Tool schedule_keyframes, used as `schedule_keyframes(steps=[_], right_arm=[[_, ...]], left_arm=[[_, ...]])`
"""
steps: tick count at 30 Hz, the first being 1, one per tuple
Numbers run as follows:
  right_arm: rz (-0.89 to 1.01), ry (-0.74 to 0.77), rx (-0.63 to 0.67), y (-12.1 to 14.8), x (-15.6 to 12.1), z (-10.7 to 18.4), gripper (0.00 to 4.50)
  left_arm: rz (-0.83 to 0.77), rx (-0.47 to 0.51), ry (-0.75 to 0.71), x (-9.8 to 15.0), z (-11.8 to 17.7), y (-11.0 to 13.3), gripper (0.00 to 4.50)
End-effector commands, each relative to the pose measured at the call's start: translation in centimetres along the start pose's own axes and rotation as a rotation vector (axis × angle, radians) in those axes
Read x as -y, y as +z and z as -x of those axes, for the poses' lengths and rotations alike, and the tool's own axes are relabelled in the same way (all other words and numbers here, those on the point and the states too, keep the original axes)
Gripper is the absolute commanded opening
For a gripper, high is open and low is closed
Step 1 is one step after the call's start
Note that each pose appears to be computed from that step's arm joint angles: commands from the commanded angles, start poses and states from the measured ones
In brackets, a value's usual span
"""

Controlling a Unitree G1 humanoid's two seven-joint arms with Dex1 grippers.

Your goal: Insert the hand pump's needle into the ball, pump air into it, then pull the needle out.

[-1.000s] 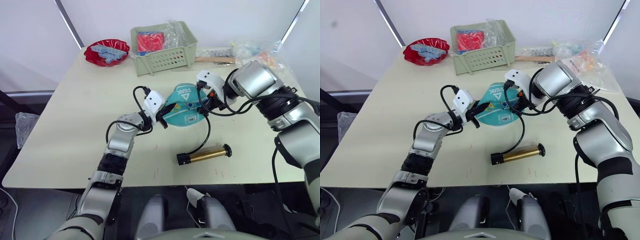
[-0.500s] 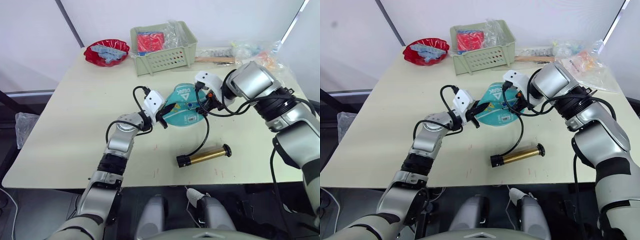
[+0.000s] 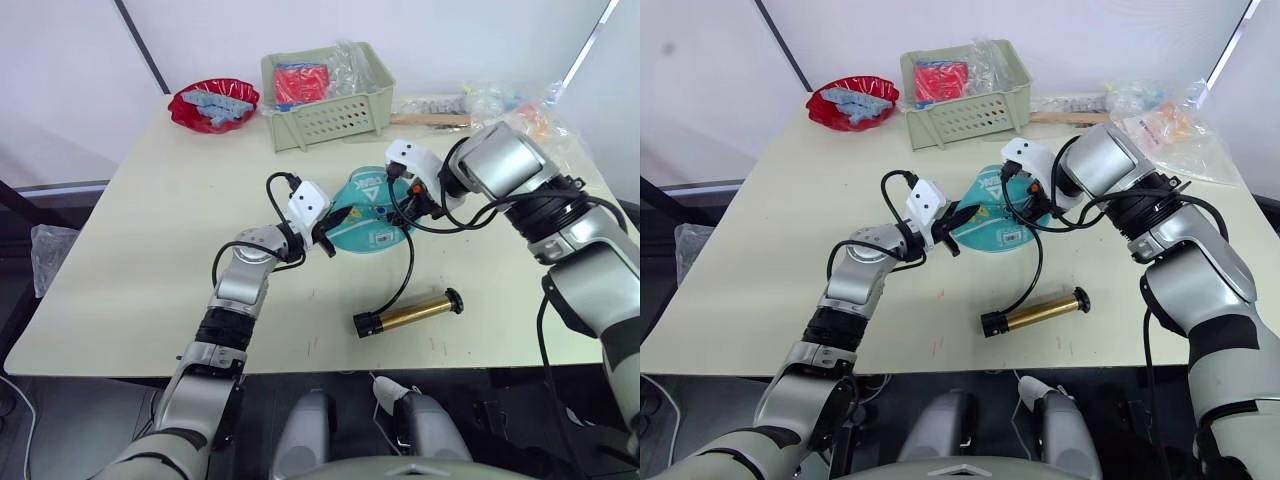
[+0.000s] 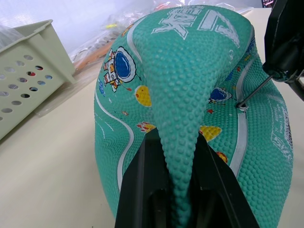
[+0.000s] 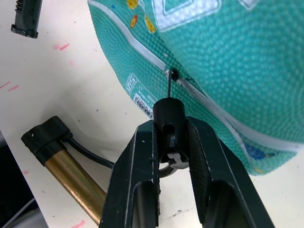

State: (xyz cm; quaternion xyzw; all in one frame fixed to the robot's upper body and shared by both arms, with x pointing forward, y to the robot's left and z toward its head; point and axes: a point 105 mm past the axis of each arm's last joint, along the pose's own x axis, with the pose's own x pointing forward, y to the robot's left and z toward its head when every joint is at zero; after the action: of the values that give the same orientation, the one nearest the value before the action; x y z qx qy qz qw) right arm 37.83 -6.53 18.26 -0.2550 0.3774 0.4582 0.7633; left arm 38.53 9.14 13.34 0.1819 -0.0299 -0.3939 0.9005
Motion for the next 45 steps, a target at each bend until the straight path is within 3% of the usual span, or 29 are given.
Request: schedule_keyframes(steps=[1,23,45], right_arm=[[0.011,0.002,0.035,0.4,0.1,0.4,0.30],[0.008,-0.026,-0.007,-0.8,0.8,0.6,0.30],[0.045,0.001,0.025,-0.3,0.2,0.6,0.30]], left_arm=[[0.011,-0.012,-0.039,1.1,-0.4,-0.5,0.01],[0.016,-0.015,-0.039,1.1,-0.6,-0.6,0.01],[0.019,-0.019,-0.039,1.1,-0.6,-0.8,0.01]])
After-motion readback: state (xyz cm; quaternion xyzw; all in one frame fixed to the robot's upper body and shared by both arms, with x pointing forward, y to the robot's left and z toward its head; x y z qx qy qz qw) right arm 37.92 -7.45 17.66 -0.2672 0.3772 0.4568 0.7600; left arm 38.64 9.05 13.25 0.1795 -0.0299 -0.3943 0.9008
